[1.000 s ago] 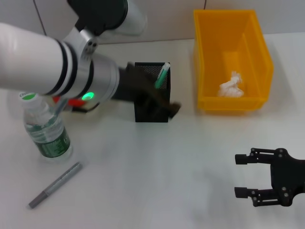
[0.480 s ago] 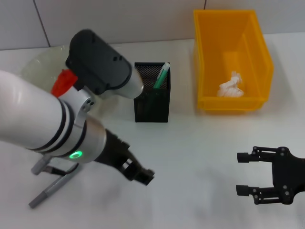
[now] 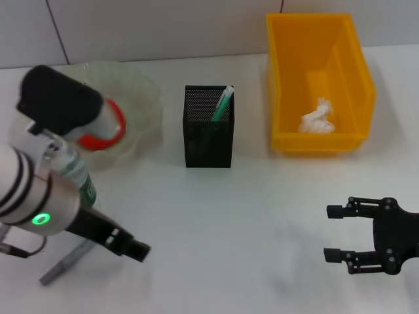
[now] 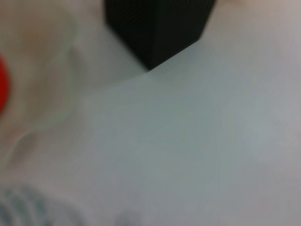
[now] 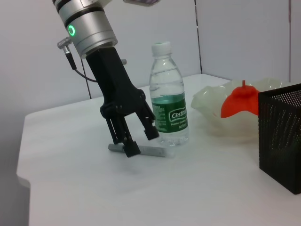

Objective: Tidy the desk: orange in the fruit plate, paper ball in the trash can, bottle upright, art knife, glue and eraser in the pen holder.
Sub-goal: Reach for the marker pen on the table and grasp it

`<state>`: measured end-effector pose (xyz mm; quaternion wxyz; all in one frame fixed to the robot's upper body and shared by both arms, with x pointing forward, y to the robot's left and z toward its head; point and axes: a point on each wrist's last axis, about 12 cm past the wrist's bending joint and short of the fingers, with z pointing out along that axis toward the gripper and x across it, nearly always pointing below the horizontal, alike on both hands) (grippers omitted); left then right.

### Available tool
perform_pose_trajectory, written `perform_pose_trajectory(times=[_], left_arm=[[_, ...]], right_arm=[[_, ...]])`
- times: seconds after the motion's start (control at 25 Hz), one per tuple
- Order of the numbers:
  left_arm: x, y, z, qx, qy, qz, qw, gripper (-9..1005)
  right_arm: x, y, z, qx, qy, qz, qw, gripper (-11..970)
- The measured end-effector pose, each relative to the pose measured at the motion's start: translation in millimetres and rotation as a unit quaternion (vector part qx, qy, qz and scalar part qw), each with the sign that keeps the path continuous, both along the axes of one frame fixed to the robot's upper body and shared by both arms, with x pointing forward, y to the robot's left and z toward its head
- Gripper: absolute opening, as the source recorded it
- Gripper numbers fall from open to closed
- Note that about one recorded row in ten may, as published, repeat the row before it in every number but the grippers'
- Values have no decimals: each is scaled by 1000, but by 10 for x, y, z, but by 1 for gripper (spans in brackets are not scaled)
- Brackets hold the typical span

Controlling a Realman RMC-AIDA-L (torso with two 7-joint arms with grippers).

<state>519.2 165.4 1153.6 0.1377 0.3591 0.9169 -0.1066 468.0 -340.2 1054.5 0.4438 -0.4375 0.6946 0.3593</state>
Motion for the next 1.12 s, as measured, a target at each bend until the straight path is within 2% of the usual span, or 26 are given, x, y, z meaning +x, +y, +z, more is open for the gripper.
perform_pose_trajectory(times=[0.16,0.44,0.56,0.84,1.04,1.12], left_arm=[[53,193,-35,14,13,37,999,863],[79,238,-73,37,13,43,998,863],[115,230,-166,51,30,42,997,863],[134,224,-176,54,30,41,997,864],[148,273,-218,68,33,49,996,819],[150,279,-226,75,32,48,996,772]], right_arm=[[35,11,3,-5,-2,0,1000,772],[66,26,16,-6,-4,3,1000,772],[72,31,17,-6,-5,3,1000,772],[67,37,0,-7,-4,1,1000,772],[57,43,-10,-8,-2,2,1000,772],[56,45,-14,-9,-2,3,1000,772]])
